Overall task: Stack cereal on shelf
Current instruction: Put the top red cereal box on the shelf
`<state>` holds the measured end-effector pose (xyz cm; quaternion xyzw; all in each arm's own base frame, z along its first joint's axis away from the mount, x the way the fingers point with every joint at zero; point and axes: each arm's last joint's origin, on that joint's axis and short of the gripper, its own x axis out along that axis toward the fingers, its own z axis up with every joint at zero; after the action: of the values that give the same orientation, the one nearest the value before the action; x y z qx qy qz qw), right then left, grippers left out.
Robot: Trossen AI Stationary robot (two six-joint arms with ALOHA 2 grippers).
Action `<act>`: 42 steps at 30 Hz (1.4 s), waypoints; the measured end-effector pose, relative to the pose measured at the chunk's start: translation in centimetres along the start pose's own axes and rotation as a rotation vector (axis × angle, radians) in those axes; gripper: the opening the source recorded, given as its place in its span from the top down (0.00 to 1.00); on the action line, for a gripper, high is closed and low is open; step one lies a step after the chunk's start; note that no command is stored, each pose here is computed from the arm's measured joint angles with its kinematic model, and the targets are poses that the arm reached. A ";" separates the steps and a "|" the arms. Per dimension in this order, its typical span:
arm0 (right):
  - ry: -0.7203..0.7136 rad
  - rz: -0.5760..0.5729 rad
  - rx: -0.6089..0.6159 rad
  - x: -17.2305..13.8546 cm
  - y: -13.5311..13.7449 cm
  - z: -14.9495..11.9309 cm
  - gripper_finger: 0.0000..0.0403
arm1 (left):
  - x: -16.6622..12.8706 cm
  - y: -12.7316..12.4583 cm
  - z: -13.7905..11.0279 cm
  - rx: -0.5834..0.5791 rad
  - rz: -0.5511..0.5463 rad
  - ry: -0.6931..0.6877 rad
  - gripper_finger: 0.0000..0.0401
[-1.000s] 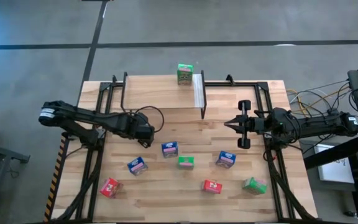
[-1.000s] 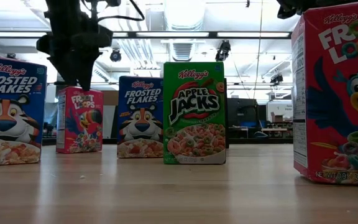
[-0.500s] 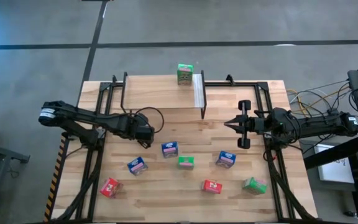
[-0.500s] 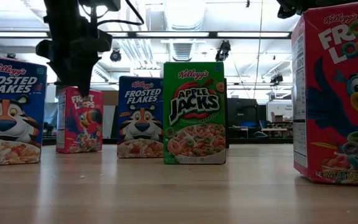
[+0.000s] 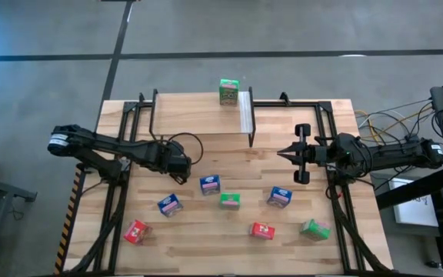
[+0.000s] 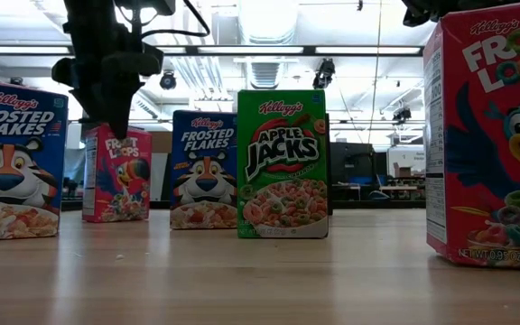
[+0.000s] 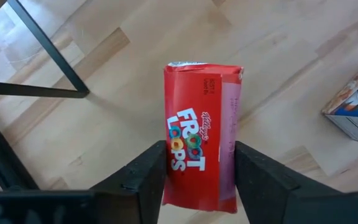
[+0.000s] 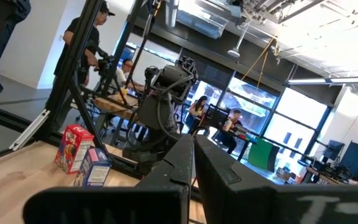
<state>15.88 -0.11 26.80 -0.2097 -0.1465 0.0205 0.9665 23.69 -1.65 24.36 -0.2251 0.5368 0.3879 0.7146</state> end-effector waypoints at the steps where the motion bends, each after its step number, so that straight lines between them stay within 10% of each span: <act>1: 0.000 0.000 0.000 0.0 0.0 0.0 0.98 | 0.0 0.0 0.0 0.001 -0.001 0.000 0.61; 10: 0.000 0.000 0.001 0.0 0.0 0.0 0.98 | -1.4 -0.4 -0.2 0.057 -0.073 0.007 0.61; 23: 0.000 -0.001 0.002 0.0 0.0 0.0 0.98 | -10.5 -1.4 3.5 0.536 -0.300 -0.263 0.61; 42: 0.000 -0.001 0.003 0.0 0.0 0.0 0.98 | -13.4 7.7 11.7 0.863 0.069 -0.381 0.61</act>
<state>15.89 -0.12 26.81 -0.2081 -0.1466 0.0203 0.9669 22.87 7.42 41.46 0.1857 0.5153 0.1873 0.8154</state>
